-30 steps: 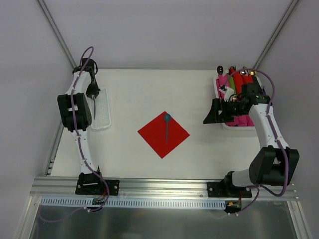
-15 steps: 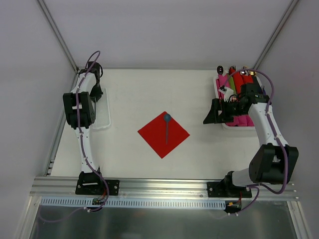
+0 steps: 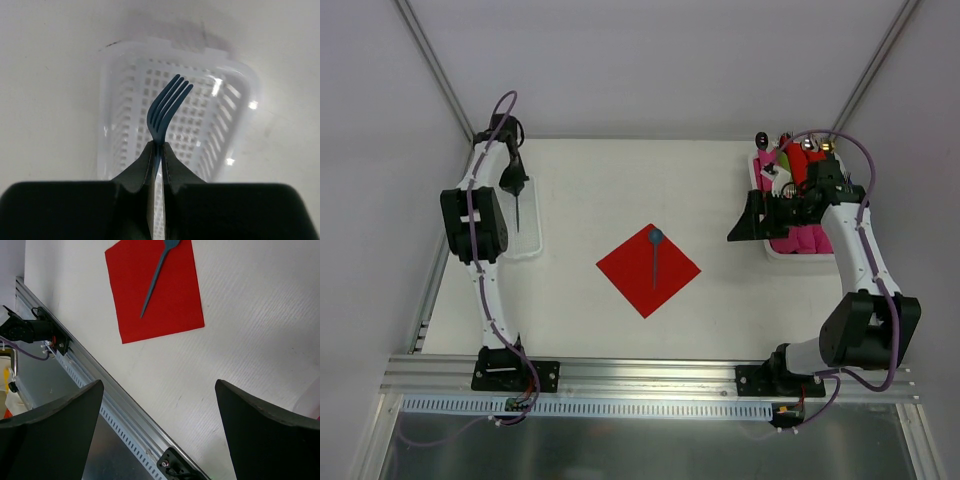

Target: Place the utensils on the paper napkin and roll it up

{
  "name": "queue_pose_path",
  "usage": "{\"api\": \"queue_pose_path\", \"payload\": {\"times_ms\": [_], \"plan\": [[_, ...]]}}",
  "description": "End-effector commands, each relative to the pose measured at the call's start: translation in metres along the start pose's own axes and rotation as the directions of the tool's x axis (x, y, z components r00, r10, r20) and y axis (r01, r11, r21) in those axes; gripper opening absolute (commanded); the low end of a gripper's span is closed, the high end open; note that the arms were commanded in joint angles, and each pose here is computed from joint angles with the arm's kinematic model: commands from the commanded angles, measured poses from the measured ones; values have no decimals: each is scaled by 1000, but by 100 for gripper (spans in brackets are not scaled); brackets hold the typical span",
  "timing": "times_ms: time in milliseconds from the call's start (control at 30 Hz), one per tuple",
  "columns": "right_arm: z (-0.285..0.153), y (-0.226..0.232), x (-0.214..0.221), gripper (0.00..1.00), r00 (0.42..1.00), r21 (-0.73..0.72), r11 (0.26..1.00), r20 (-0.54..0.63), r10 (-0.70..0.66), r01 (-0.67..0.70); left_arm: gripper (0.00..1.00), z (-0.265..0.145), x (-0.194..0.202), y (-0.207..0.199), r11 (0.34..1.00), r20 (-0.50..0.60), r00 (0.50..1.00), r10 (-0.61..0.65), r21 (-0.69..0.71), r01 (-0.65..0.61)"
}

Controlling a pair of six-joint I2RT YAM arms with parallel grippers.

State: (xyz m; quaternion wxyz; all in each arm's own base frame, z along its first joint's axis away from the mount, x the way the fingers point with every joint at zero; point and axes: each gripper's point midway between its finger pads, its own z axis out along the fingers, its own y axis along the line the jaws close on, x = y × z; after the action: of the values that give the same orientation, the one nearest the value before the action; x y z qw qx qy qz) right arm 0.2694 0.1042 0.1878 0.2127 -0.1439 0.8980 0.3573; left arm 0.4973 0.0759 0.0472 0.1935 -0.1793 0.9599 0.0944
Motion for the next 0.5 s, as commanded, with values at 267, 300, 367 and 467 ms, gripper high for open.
{"api": "queue_pose_path", "payload": {"times_ms": [267, 300, 367, 467], "plan": [[-33, 76, -76, 99, 968, -236, 967, 249, -31, 91, 0, -312, -8, -80, 623, 298, 937, -184, 772, -123], [-33, 81, -80, 99, 965, -247, 964, 262, -33, 100, 0, -329, 1, -88, 542, 294, 936, -194, 827, -148], [-35, 97, -91, 99, 952, -279, 951, 303, -45, 133, 0, -373, 28, -103, 293, 256, 935, -244, 939, -180], [-33, 125, -101, 99, 928, -318, 921, 359, -104, 226, 0, -417, 53, -105, 38, 273, 892, -361, 960, -278]]}}
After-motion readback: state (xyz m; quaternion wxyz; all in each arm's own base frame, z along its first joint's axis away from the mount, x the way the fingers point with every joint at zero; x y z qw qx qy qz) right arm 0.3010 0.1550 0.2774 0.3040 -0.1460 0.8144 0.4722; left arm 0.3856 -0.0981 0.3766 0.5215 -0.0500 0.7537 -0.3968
